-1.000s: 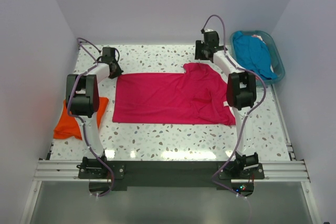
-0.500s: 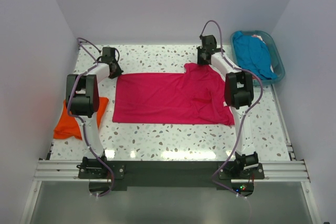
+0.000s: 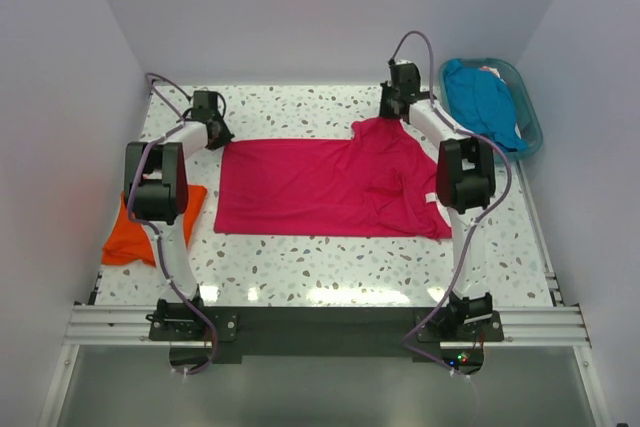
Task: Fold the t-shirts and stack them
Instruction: Fold the tshirt
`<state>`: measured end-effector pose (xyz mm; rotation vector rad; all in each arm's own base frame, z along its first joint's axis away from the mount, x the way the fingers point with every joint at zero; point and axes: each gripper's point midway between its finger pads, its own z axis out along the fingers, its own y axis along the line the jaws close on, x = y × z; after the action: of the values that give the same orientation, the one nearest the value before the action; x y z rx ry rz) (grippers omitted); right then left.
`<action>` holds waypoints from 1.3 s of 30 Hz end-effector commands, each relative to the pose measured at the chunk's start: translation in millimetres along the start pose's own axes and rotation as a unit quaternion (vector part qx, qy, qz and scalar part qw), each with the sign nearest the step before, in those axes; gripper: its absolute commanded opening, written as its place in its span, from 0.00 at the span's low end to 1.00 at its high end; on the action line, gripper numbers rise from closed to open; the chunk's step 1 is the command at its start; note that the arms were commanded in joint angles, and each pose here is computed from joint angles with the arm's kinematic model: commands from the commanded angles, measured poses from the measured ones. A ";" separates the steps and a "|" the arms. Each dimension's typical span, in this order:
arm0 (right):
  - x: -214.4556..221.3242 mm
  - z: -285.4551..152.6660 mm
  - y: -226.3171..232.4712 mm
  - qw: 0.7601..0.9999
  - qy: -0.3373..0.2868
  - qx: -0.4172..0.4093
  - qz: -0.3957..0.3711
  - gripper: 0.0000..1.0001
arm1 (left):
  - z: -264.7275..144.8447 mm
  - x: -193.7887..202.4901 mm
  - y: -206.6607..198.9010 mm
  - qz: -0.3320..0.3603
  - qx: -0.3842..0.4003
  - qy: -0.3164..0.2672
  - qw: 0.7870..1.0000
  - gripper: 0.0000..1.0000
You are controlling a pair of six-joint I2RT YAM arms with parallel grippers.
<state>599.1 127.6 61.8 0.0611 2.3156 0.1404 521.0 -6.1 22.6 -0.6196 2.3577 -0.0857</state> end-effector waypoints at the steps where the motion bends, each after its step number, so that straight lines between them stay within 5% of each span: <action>1: -87.7 -60.1 7.9 0.992 -0.120 -0.031 0.034 0.00 | -24.7 -39.2 -13.5 -0.010 0.037 -0.061 0.997 0.00; 21: -53.5 -143.8 -13.4 0.988 -0.137 -0.013 0.063 0.00 | -65.0 -35.6 -8.8 -0.083 0.113 -0.065 0.988 0.00; 39: 49.7 -231.1 -38.1 0.983 -0.114 -0.009 0.141 0.00 | -125.9 15.0 17.4 -0.132 0.111 -0.058 0.983 0.00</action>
<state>401.8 77.0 161.8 0.3308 2.1383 0.2448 425.7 -12.1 84.4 -0.7878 2.1888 -0.3811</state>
